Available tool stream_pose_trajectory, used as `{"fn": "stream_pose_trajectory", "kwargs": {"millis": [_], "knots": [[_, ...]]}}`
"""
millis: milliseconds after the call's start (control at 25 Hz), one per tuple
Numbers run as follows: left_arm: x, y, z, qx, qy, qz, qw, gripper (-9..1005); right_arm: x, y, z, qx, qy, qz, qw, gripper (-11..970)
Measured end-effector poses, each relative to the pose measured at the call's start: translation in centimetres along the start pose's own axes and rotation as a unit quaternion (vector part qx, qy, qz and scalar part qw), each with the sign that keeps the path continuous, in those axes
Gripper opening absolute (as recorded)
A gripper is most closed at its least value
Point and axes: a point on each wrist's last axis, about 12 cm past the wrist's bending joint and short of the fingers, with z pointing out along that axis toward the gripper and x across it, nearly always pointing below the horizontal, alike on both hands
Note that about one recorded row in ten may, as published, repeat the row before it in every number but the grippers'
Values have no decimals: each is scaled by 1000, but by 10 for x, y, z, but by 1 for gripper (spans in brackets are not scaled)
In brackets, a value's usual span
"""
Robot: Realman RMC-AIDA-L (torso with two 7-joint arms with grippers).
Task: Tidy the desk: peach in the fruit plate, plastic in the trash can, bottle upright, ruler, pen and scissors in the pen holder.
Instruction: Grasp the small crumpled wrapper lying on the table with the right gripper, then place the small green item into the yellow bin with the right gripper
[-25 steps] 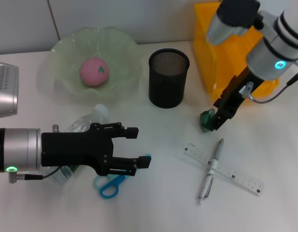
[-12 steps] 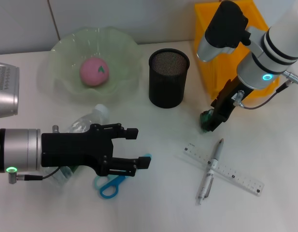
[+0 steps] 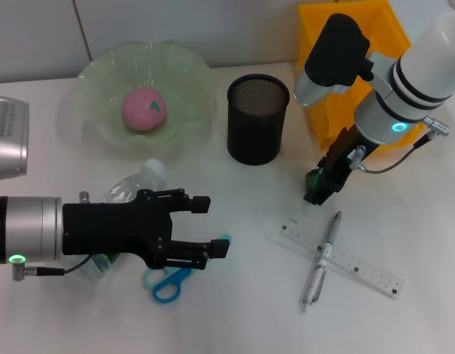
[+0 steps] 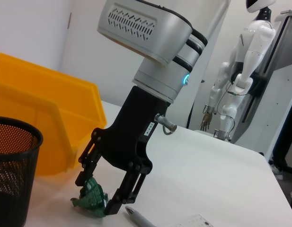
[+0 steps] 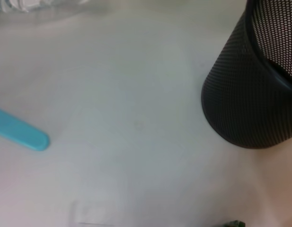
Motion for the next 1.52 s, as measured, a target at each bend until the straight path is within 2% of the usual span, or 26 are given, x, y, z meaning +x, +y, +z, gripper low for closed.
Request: {"fn": "stream_pose_trajectory", "kwargs": {"millis": [520, 720, 920, 1120, 1280, 1360, 1400, 1440, 1520], "knots": [[-1, 0, 1, 1, 1, 1, 1000, 853, 3, 2, 5, -7, -6, 5, 1000, 725], [-1, 0, 1, 3, 2, 2, 1000, 853, 3, 3, 5, -10, -9, 7, 1000, 611], [-1, 0, 1, 3, 2, 2, 1000, 853, 1, 3, 2, -13, -13, 9, 1000, 392], [0, 0, 1, 3, 3, 1, 1000, 852, -1, 6, -10, -28, -36, 12, 999, 275], [-1, 0, 1, 3, 3, 2, 1000, 852, -2, 7, -25, -27, -53, 14, 998, 214], [-1, 0, 1, 3, 3, 3, 1000, 852, -2, 8, -43, -22, -76, 18, 997, 184], [-1, 0, 1, 3, 3, 4, 1000, 852, -2, 8, -43, -22, -76, 18, 997, 184], [-1, 0, 1, 3, 3, 5, 1000, 852, -1, 8, -56, -14, -87, 20, 996, 184], [-2, 0, 1, 3, 3, 5, 1000, 852, 0, 7, -63, -9, -93, 21, 995, 183]]}}
